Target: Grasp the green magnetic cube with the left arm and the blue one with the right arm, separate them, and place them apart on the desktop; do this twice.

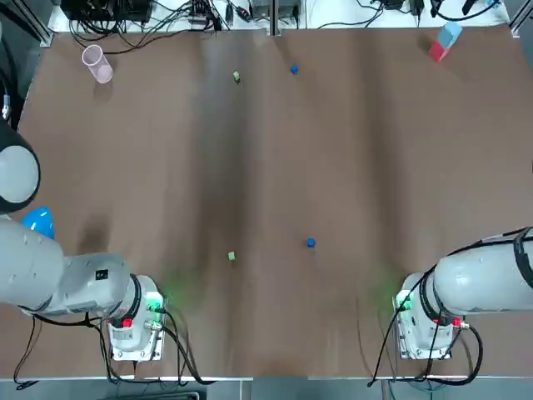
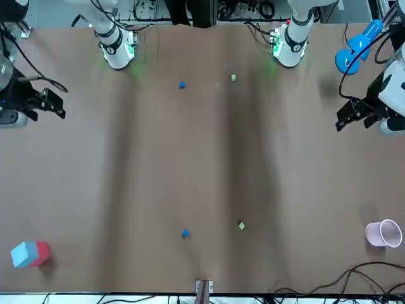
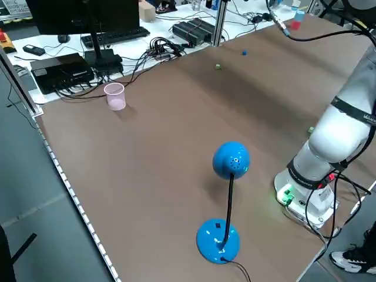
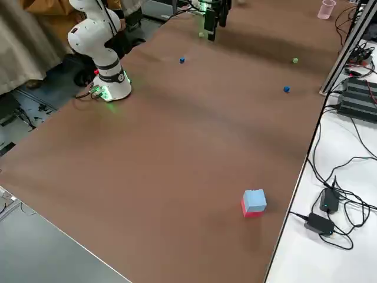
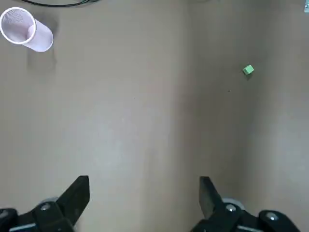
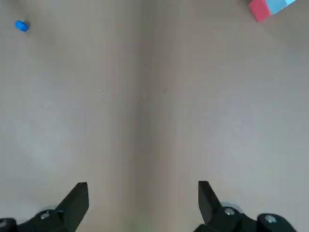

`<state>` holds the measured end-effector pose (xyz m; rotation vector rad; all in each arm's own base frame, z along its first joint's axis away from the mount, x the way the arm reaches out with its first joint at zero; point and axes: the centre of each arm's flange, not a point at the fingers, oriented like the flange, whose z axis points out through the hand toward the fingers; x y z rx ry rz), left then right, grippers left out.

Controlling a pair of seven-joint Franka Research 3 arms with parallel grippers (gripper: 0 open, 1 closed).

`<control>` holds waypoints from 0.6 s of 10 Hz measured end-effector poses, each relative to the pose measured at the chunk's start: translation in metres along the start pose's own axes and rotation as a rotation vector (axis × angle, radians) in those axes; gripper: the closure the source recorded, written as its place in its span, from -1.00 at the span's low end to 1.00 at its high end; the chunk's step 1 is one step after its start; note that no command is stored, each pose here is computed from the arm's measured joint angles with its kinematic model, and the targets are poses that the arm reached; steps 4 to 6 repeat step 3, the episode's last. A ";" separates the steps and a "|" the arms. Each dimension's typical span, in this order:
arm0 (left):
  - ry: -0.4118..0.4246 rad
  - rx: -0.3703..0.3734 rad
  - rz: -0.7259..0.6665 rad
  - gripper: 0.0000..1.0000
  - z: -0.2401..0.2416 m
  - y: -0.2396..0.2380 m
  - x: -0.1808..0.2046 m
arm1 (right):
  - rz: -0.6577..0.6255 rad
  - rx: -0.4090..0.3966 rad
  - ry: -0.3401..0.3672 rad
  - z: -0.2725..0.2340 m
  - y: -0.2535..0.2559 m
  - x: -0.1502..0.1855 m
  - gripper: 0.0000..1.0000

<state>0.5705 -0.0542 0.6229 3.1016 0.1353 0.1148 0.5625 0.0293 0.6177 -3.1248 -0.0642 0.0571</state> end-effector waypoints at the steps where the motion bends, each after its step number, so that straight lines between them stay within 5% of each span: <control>1: 0.000 0.000 0.000 -1.00 0.000 0.000 0.000 | 0.000 0.000 -0.001 0.000 0.000 0.001 -1.00; 6: 0.000 0.000 0.000 -1.00 0.000 0.000 0.000 | 0.000 0.000 0.001 -0.002 0.000 0.001 -1.00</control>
